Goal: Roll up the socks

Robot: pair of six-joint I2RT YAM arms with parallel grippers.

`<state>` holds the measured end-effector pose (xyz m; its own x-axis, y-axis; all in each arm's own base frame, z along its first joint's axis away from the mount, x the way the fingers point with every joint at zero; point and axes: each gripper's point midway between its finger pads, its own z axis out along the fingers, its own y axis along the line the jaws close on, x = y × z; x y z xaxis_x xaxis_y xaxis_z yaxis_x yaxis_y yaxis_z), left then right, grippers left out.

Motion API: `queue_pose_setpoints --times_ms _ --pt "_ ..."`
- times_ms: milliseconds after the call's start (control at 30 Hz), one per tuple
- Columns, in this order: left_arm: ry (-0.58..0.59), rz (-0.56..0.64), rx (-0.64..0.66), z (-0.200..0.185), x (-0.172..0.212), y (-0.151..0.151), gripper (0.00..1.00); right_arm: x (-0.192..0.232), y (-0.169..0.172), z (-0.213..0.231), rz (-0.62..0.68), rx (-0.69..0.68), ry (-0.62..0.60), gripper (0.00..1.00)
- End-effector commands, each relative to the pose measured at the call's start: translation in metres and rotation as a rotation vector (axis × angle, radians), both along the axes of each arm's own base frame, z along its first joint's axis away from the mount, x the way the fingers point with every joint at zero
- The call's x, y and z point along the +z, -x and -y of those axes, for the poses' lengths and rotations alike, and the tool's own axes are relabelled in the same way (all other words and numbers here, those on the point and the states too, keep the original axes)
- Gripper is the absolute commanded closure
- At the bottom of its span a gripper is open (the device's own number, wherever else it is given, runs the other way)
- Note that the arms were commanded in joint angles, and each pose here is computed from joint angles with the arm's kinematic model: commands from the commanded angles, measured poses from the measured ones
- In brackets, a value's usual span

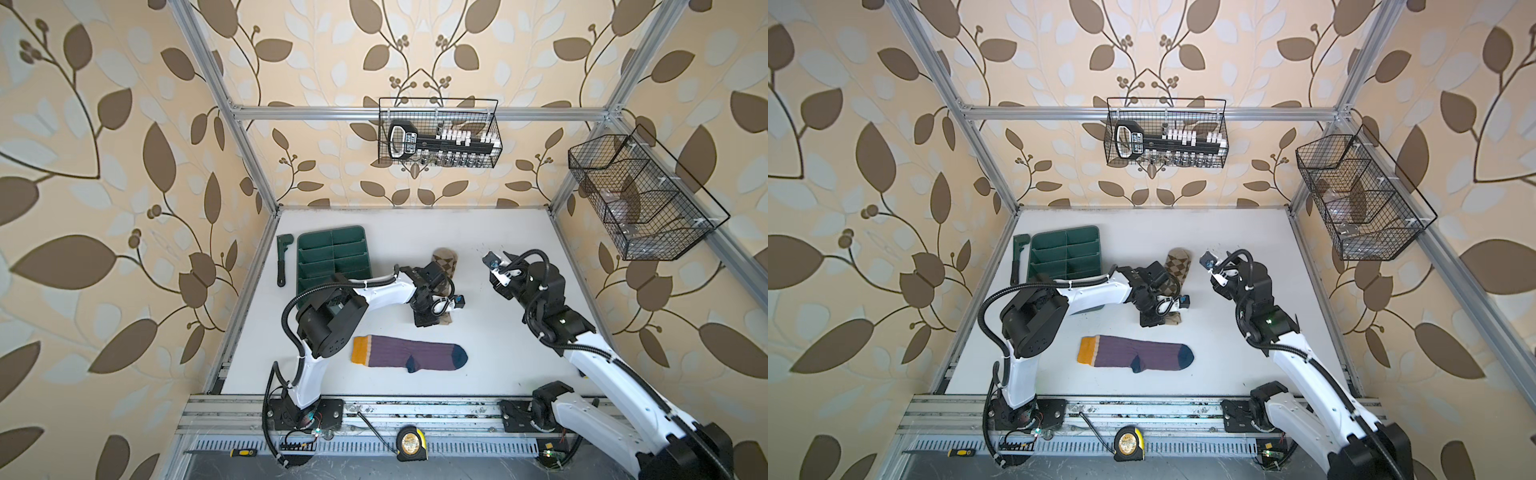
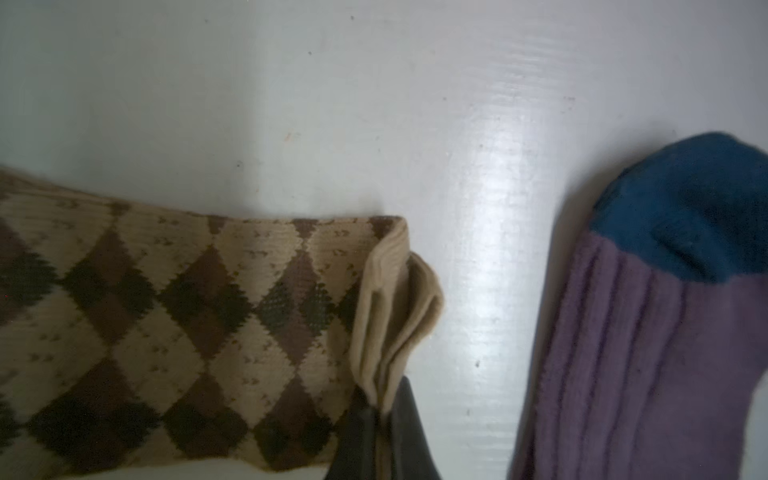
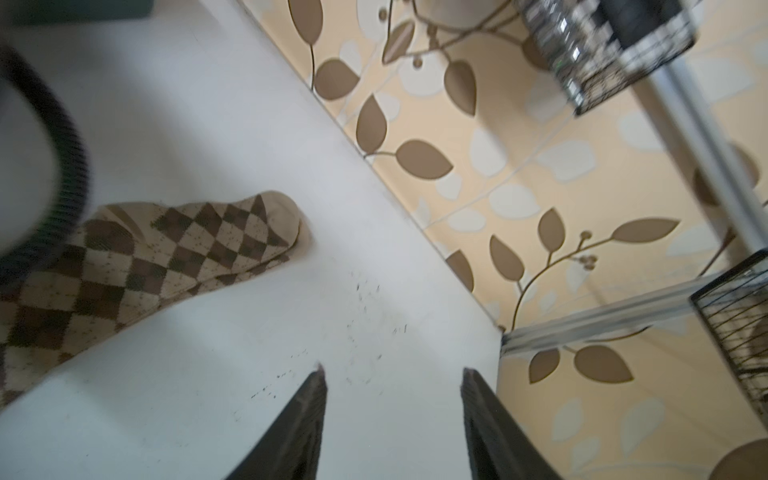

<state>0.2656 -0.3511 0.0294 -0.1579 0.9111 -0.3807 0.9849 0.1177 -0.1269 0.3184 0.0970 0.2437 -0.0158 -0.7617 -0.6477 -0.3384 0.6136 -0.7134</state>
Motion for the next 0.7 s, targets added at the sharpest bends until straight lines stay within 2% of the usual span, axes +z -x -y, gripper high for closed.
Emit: queue_pose_setpoints --times_ms 0,100,167,367,500,667 --pt "-0.052 -0.249 0.048 -0.012 -0.003 0.025 1.00 -0.049 0.037 -0.034 -0.021 0.213 0.272 0.47" --pt "-0.046 -0.315 0.090 -0.013 -0.003 0.018 1.00 -0.088 0.061 -0.054 0.007 0.340 0.512 0.42" --pt "-0.036 -0.350 0.110 -0.012 -0.001 0.013 1.00 -0.103 0.067 -0.066 0.014 0.392 0.583 0.39" --pt "-0.018 -0.455 0.159 -0.010 0.000 0.003 1.00 -0.124 0.053 -0.101 -0.012 0.442 0.637 0.37" --pt "-0.008 -0.483 0.175 -0.008 -0.001 -0.002 1.00 -0.154 0.046 -0.116 -0.072 0.481 0.690 0.34" --pt "0.008 -0.489 0.184 -0.007 0.000 -0.005 1.00 -0.181 0.034 -0.127 -0.106 0.475 0.694 0.34"
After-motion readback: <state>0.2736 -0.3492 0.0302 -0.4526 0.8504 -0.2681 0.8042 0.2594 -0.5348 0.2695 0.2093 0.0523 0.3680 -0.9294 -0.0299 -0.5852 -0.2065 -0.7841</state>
